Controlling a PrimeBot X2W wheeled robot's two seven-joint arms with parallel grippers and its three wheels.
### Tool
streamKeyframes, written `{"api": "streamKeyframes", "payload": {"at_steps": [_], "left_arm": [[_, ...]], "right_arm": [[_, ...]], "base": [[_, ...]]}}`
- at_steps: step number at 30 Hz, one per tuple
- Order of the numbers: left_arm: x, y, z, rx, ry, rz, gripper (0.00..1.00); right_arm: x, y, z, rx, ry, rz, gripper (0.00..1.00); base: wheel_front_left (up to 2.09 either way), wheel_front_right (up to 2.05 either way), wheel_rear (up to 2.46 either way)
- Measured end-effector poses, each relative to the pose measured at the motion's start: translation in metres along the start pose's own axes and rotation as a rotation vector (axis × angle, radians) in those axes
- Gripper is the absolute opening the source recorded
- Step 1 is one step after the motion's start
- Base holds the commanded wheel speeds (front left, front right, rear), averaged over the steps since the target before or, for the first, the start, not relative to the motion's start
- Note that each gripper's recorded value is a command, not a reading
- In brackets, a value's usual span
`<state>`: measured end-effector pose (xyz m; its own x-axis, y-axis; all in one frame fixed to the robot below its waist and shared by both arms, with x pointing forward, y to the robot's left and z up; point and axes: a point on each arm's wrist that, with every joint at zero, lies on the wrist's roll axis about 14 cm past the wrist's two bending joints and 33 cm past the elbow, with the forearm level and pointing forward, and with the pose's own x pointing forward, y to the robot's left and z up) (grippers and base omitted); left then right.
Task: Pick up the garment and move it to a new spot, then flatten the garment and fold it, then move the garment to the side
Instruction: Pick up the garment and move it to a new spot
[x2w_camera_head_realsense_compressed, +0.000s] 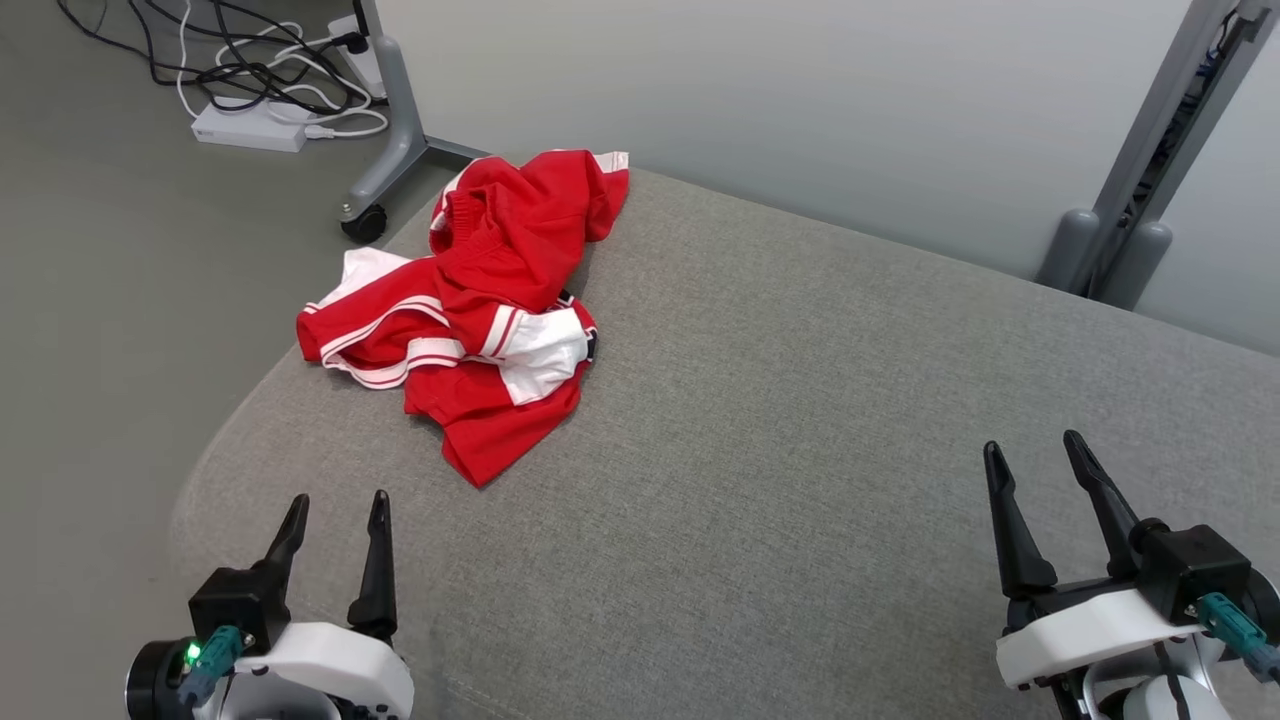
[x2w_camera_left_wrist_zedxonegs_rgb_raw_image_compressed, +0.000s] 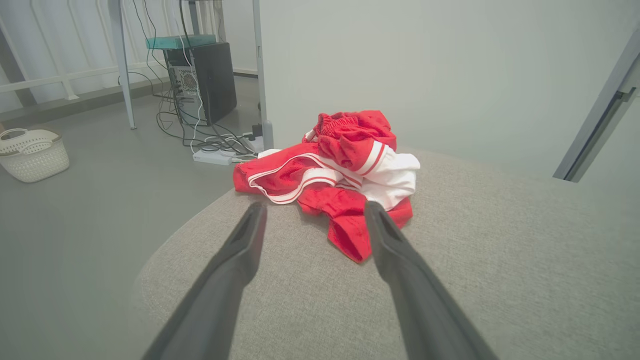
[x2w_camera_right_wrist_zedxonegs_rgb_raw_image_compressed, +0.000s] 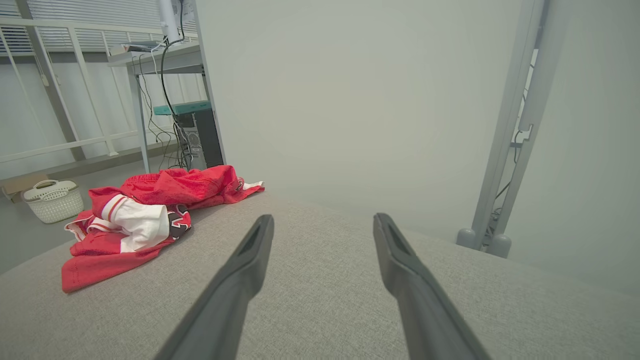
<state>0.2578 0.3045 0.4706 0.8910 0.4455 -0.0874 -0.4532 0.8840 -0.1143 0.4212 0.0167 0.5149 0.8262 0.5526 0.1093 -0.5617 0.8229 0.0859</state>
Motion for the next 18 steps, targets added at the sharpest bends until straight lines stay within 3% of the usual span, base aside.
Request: {"api": "streamKeyframes", "payload": {"at_steps": [9,18], "left_arm": [[0.040,-0.029,0.035,0.025,-0.053,-0.110,1.00],[0.122,-0.065,0.055,0.078,0.017,-0.213,1.00]], "right_arm": [[-0.008,-0.022,-0.001,-0.003,0.000,-0.062,1.00],[-0.006,-0.059,-0.006,-0.029,-0.001,-0.144,1.00]], "base": [[0.00,0.00,0.00],[0.00,0.00,0.00]]}}
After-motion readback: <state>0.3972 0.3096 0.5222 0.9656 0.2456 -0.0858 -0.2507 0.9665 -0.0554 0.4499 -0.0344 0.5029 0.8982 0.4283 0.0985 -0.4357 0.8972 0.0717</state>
